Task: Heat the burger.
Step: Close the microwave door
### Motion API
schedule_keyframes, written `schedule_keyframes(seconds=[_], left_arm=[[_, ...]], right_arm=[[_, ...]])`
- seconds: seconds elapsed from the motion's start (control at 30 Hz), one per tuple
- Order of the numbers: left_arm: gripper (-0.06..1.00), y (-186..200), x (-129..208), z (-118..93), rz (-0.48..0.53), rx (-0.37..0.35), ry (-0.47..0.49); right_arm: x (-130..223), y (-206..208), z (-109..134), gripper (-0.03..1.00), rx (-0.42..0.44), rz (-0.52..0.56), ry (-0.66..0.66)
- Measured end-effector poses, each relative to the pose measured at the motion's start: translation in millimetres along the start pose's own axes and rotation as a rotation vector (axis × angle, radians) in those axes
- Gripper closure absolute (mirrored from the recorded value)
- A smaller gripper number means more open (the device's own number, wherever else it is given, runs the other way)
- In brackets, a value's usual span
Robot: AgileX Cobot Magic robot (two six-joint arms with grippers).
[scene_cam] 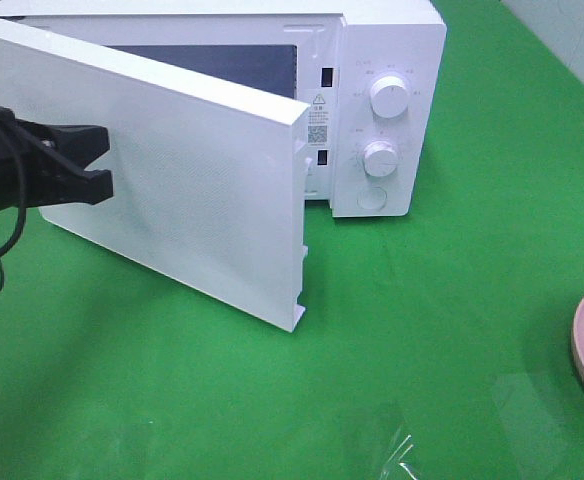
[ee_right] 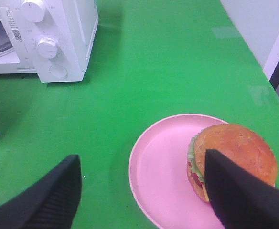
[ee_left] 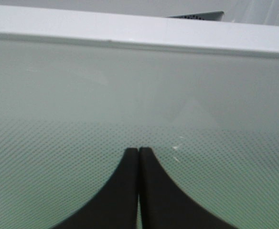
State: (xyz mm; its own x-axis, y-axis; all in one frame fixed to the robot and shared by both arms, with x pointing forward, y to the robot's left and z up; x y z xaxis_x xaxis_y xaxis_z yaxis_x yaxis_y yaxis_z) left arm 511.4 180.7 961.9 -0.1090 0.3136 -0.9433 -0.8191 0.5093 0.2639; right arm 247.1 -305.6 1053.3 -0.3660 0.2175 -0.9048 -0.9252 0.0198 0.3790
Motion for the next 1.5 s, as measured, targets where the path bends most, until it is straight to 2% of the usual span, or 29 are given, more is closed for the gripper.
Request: schedule_keyframes(seconds=[0.27, 0.63, 0.9, 1.07, 1.33, 1.5], left_arm=[[0.94, -34.6, -11.2, -21.2, -0.006, 0.004, -0.006], [0.94, -75.2, -20.9, -38.6, 0.001, -0.025, 0.021], [0.94, -98.3, -26.7, -42.8, -0.014, -0.028, 0.032], [0.94, -113.1, -25.4, -52.2, -0.001, 0.006, 0.009], [0.94, -127.5, -22.3, -51.5, 0.012, -0.02, 0.018], [0.94, -129.4, -18.8, -52.3, 0.038, -0.022, -0.025]], right_arm=[[0.0, 0.0, 0.0, 0.24, 0.0, 0.0, 0.0], [0.0, 0.0, 0.0, 0.24, 0.0, 0.0, 0.0], [0.0, 0.0, 0.0, 0.24, 0.0, 0.0, 0.0], [0.0, 0.0, 0.0, 0.24, 0.0, 0.0, 0.0], [0.0, 0.0, 0.0, 0.24, 0.0, 0.0, 0.0], [0.0, 0.0, 0.0, 0.24, 0.0, 0.0, 0.0]])
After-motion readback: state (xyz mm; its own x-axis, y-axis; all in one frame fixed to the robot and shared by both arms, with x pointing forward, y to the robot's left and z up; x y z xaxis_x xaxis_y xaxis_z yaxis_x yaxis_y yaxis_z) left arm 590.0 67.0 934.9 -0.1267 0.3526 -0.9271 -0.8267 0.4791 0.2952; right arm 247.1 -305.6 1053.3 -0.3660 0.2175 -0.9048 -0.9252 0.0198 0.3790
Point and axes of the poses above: a point on each arm's last joint axis where the gripper is mounted, y pointing back along that axis away from the gripper, z along the wrist's bending axis when the last joint is at zero, x = y × z, the point moved 1 cm from there along -y, pointing out along that axis toward the gripper, and after that the axes turned 14 degrees about -y, right-handed, at the moved point
